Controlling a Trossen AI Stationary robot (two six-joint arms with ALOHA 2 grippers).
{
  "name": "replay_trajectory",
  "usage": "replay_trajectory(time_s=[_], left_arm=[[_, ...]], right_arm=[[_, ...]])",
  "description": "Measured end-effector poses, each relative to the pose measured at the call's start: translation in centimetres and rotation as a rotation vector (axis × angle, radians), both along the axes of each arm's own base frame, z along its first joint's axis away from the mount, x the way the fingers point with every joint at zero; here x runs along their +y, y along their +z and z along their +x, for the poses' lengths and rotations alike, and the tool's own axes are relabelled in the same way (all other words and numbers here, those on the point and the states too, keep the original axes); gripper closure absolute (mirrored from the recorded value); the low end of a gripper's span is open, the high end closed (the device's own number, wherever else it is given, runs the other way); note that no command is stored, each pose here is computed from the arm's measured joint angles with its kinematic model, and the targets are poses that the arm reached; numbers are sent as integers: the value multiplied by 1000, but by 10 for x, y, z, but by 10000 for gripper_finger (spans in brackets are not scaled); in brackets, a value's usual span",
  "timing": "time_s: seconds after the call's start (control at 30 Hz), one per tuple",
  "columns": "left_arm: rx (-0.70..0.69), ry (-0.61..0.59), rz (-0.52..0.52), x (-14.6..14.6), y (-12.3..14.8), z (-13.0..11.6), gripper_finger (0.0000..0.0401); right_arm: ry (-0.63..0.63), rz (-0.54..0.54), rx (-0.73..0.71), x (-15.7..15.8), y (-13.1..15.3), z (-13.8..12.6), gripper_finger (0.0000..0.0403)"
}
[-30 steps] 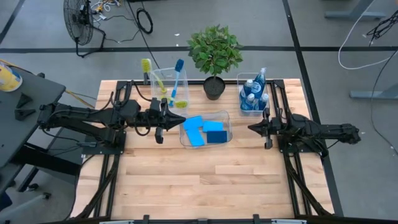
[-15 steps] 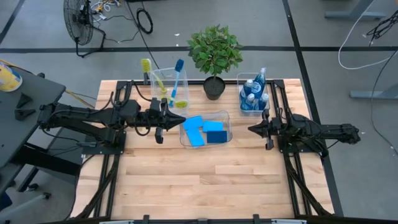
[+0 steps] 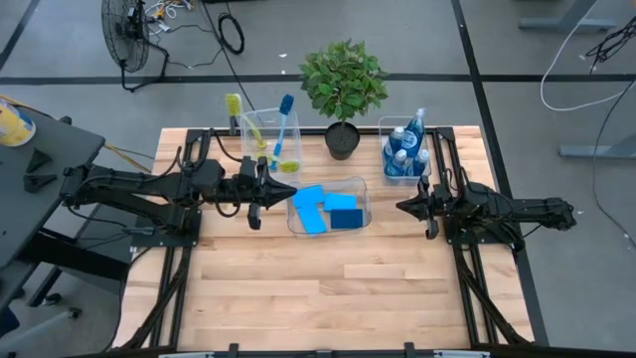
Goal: Pick & Place Kitchen Sink Supplies
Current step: Return to Home Position
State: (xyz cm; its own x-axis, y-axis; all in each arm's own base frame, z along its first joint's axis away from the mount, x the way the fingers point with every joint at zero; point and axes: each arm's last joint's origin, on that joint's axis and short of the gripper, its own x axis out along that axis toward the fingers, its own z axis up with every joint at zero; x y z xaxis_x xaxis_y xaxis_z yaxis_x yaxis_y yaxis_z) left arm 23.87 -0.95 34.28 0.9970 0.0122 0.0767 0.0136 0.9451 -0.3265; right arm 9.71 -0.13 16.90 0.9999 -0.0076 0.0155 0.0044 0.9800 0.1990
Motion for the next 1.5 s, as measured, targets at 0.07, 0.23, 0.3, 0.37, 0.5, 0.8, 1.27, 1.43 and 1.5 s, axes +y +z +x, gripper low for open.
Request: replay_trajectory(time_s=[0.07, 0.23, 0.3, 0.37, 0.5, 0.8, 1.27, 1.43, 1.5], left_arm=[[0, 0, 0, 0, 0, 0, 387], [0, -1, 0, 0, 0, 0, 387], [0, 0, 0, 0, 0, 0, 387], [0, 0, 0, 0, 0, 0, 387], [0, 0, 0, 0, 0, 0, 387], [-4, -16, -6, -1, 0, 0, 387], [-13, 20, 144, 0, 3, -2, 387], [-14, 27, 229, 0, 3, -3, 387], [-29, 31, 248, 0, 6, -5, 387]], right_arm=[[0, -1, 0, 0, 0, 0, 394], [0, -2, 0, 0, 0, 0, 394], [0, -3, 0, 0, 0, 0, 394], [0, -3, 0, 0, 0, 0, 394], [0, -3, 0, 0, 0, 0, 394], [0, -3, 0, 0, 0, 0, 394], [0, -3, 0, 0, 0, 0, 394], [-1, -3, 0, 0, 0, 0, 394], [-1, -3, 0, 0, 0, 0, 394]])
